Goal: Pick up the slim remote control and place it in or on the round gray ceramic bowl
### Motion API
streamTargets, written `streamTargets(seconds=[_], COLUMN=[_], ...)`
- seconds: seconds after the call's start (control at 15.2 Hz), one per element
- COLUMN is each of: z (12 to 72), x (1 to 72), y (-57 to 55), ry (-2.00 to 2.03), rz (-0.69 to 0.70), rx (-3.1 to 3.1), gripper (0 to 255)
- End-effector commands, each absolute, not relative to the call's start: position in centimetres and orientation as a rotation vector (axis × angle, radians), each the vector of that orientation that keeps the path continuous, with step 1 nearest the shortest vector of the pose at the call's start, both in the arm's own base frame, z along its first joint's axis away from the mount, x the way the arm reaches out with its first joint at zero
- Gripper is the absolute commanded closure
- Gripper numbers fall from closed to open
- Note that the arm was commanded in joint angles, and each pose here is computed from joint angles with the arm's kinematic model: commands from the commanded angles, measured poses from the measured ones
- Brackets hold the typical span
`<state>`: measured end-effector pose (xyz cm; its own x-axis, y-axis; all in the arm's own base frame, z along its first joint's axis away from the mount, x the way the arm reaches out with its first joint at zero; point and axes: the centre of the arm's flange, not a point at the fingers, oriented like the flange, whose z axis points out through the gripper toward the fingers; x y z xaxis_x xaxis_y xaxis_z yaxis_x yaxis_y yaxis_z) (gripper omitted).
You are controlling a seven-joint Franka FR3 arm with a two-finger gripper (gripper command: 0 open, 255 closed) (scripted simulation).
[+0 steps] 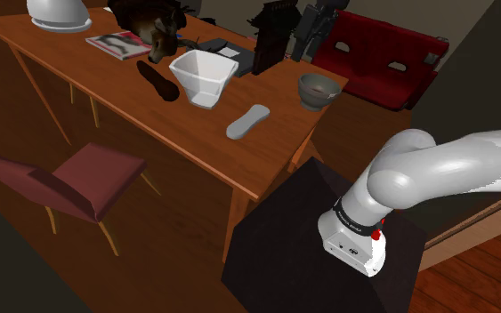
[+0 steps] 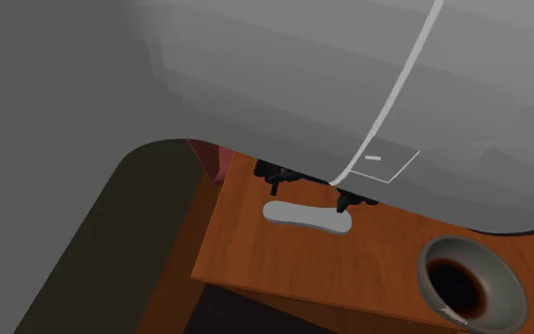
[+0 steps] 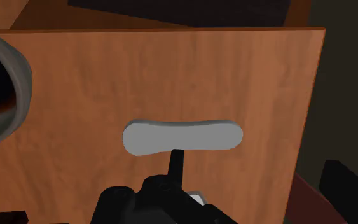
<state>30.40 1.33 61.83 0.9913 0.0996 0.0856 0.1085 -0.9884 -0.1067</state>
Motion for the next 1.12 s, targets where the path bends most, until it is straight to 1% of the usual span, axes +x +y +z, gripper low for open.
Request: streamTargets(seconds=[0.0, 0.53, 1.06], z=[61.8, 53.2, 44.2], x=[30.4, 36.0, 41.9], y=[1.3, 4.7, 4.3], ry=[-0.158, 0.750, 1.623], rz=[-0.121, -0.073, -0.017], rx=[-3.024, -2.988, -2.686], gripper=[0, 0, 0])
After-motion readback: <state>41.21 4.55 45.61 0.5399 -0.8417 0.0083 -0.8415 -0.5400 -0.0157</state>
